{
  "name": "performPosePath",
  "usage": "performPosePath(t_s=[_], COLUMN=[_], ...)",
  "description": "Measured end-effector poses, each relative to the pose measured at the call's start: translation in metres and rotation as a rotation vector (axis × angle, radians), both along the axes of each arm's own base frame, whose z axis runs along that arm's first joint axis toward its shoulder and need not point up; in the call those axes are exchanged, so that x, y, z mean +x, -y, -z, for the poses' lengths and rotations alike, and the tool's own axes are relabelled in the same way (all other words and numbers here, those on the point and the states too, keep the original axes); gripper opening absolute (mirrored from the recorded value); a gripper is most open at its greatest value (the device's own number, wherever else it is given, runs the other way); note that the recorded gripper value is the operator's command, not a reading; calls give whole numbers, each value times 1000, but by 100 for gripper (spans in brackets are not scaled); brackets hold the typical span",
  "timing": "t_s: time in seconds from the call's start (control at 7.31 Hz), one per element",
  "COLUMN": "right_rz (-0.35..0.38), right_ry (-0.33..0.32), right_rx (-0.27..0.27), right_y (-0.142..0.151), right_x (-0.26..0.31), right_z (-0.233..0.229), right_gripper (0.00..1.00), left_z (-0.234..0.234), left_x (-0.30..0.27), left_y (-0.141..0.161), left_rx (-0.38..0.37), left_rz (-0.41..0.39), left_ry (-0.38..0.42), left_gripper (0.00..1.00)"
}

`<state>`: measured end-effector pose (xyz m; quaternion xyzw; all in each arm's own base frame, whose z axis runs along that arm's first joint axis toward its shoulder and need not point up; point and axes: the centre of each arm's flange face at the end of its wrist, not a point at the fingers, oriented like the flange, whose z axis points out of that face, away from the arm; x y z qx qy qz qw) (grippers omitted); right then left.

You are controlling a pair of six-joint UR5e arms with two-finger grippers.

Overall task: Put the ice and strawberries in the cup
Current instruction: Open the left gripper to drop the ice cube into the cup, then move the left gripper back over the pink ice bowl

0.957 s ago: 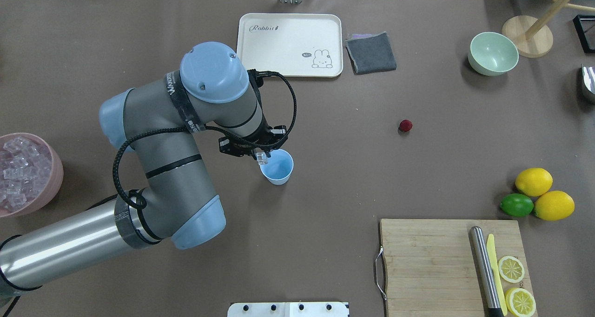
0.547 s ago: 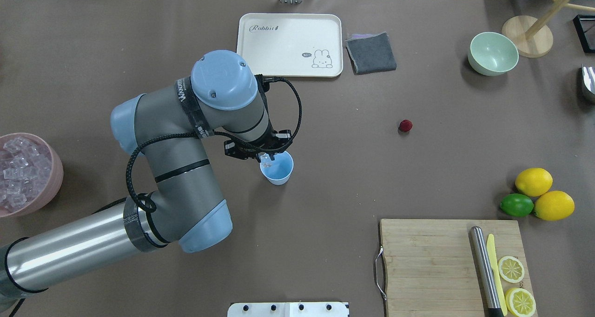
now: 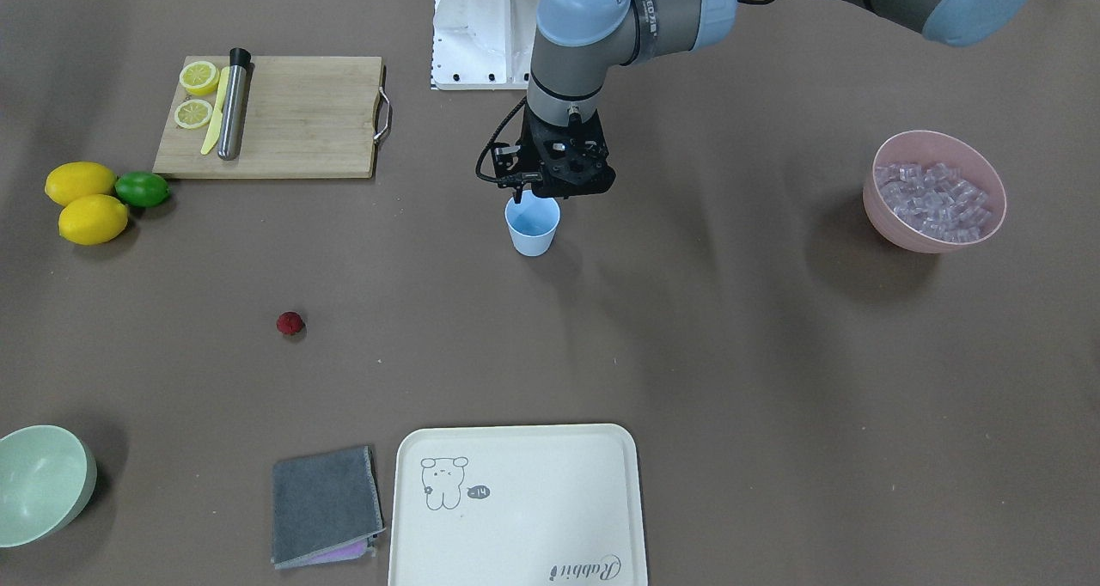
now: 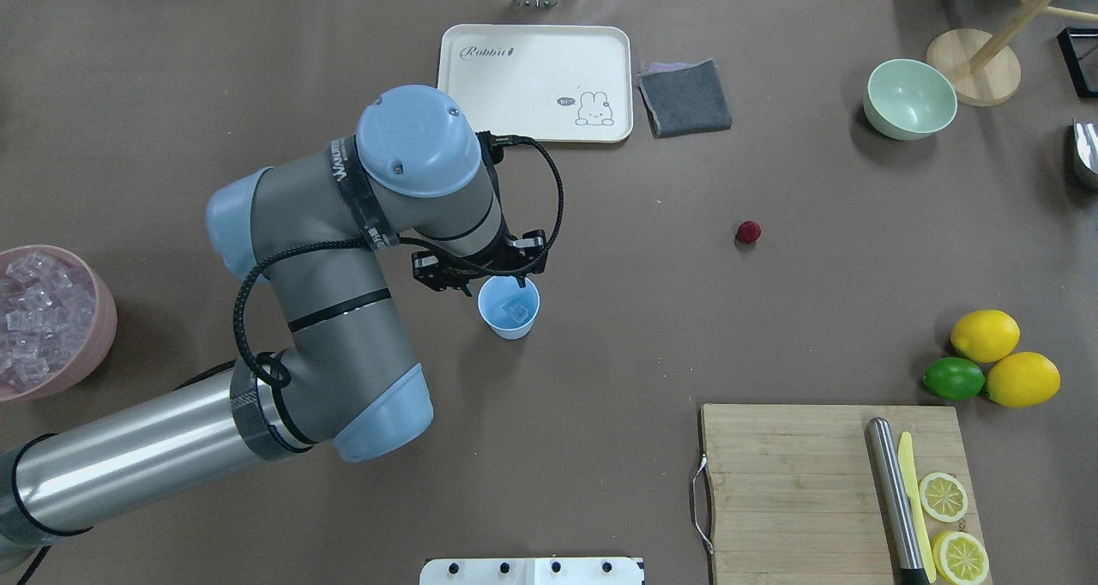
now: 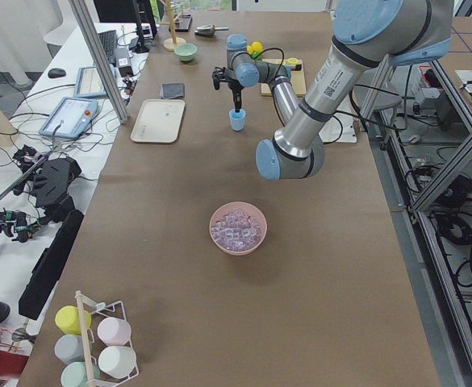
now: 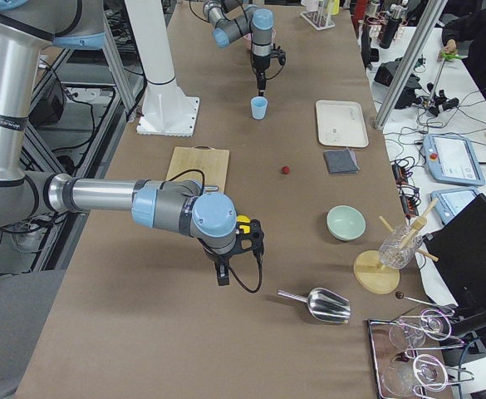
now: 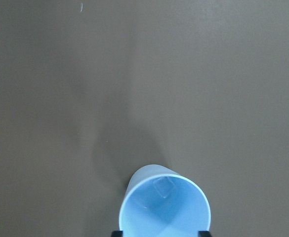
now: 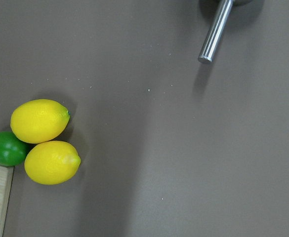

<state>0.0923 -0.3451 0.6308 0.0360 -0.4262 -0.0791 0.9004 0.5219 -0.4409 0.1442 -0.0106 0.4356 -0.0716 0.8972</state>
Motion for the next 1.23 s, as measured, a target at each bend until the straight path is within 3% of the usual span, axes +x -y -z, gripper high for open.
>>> performPosePath(t_s=[0.55,0.82,1.23], right_rz=[0,0,4], right_ry=[-1,-2,-1], right_rx=[4,5,12], right_y=[1,1,1], right_x=[0,0,0], right_z=[2,2,3], right_gripper=[100,100,100], left_z=[-100,-157,-260], left_x=[-156,-224,-325], left_y=[40,24,-4], left_rx=[169,200,371], left_rz=[-106,-145,-229], left_ry=[130,193,234], left_gripper=[70,73,75])
